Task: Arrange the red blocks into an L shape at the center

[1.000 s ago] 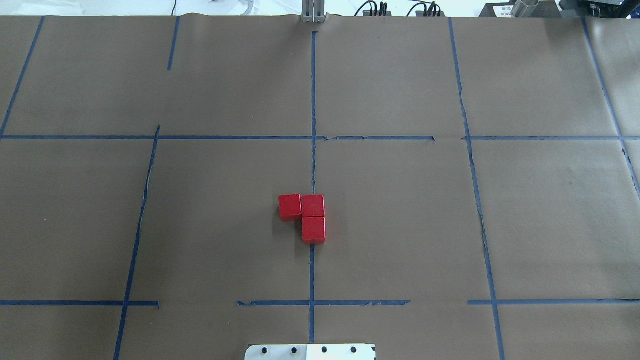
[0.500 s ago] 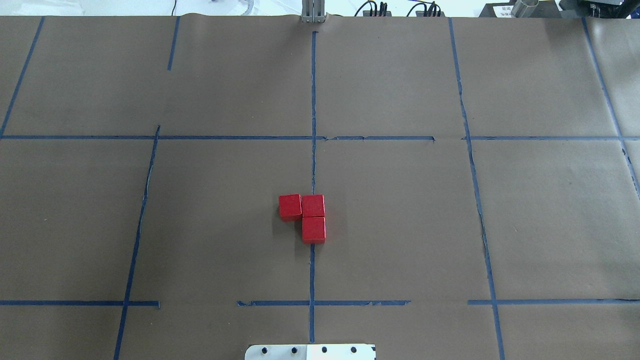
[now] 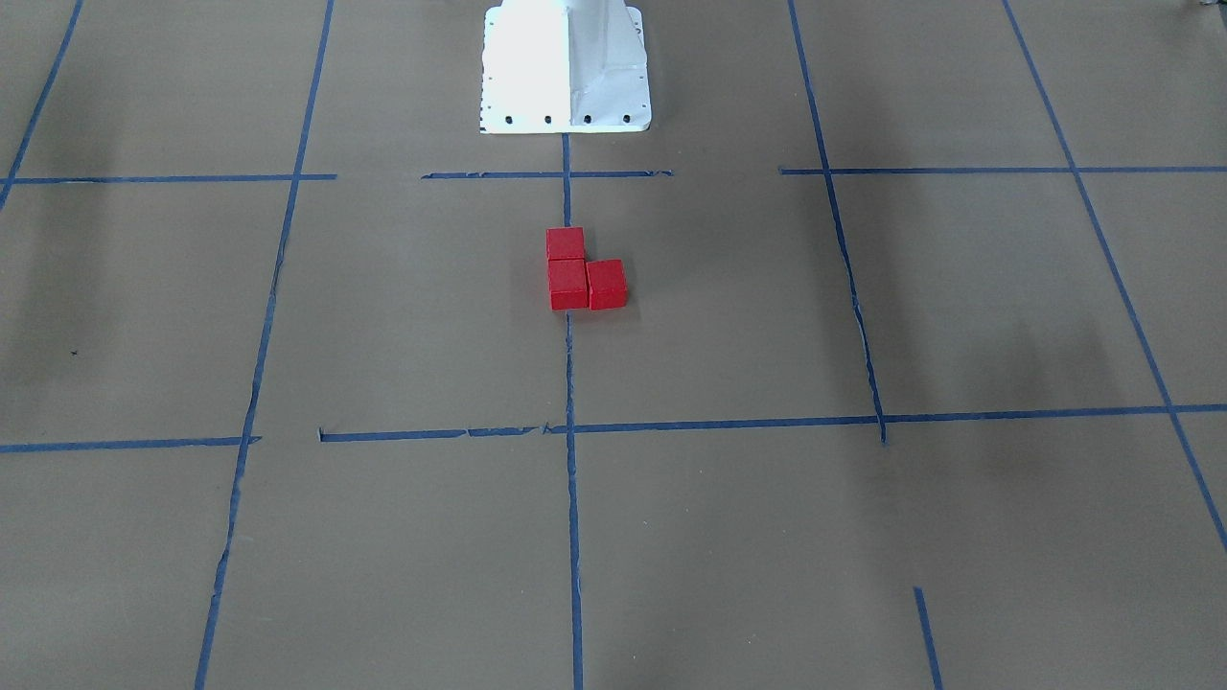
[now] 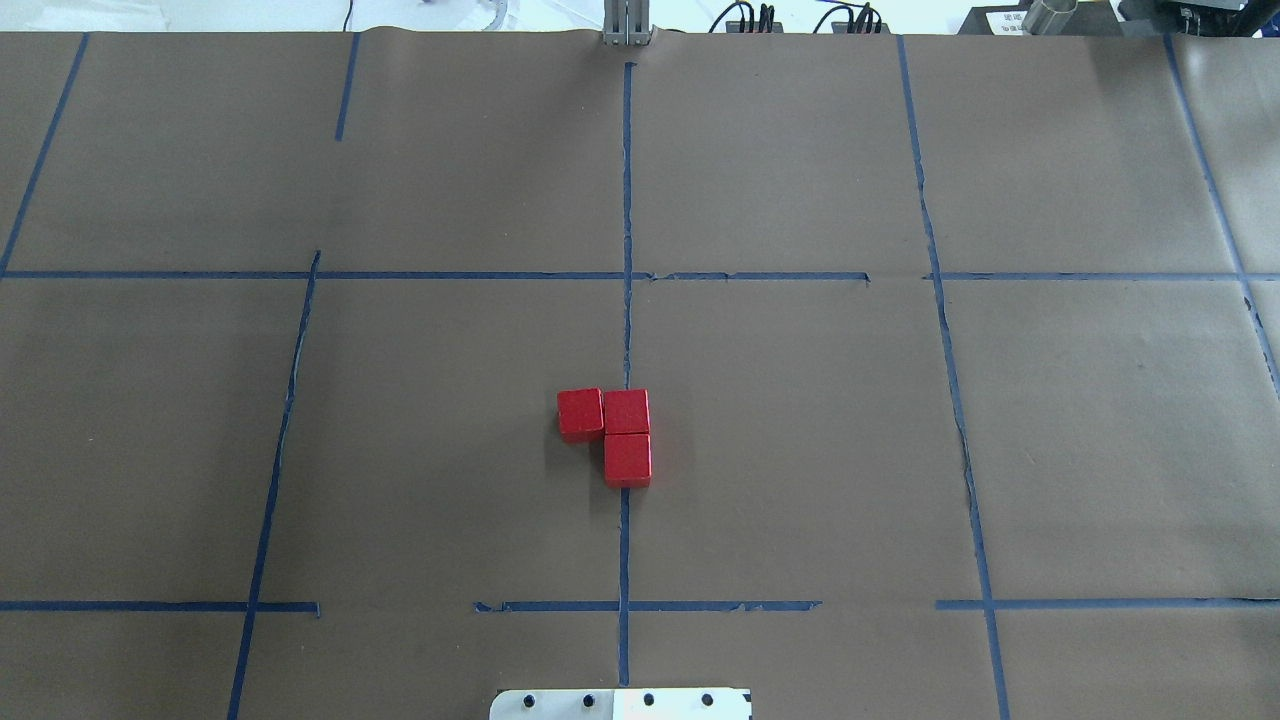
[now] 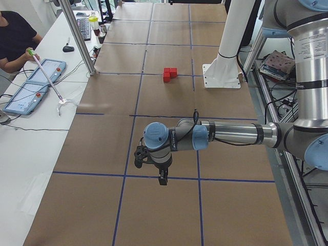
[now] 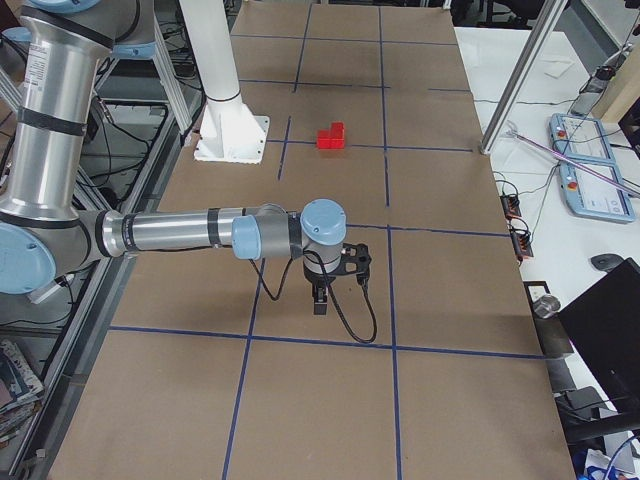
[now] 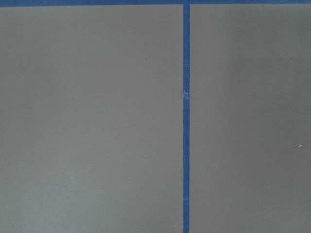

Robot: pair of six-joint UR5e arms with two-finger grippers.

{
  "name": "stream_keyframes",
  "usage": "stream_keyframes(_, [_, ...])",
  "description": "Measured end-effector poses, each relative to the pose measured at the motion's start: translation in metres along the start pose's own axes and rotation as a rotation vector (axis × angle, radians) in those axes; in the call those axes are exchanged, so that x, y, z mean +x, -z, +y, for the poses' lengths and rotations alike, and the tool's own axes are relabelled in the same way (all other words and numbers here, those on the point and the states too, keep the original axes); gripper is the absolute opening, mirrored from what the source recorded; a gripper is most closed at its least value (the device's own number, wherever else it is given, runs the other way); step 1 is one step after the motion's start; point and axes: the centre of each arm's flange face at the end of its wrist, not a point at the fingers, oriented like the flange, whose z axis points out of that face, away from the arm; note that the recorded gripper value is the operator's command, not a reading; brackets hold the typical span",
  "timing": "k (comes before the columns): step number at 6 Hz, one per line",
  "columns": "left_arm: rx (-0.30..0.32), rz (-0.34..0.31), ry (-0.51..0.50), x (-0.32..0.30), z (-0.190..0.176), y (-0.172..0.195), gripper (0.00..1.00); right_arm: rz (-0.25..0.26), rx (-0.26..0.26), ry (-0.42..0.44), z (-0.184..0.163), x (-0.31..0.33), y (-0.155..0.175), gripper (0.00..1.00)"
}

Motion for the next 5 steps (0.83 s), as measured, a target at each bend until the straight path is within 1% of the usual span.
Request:
stream_keyframes(1, [0.009, -0.002, -0.010, 0.0045, -0.0024, 0.0043, 1.00, 0.016, -0.007, 0.002, 0.0040, 0.0023, -0.0027, 1.00])
stream_keyframes(5, [0.023, -0.002, -0.032, 0.0127, -0.0098, 0.0106, 1.00, 0.014, -0.014, 0.005, 0.0128, 0.0023, -0.0035, 1.00])
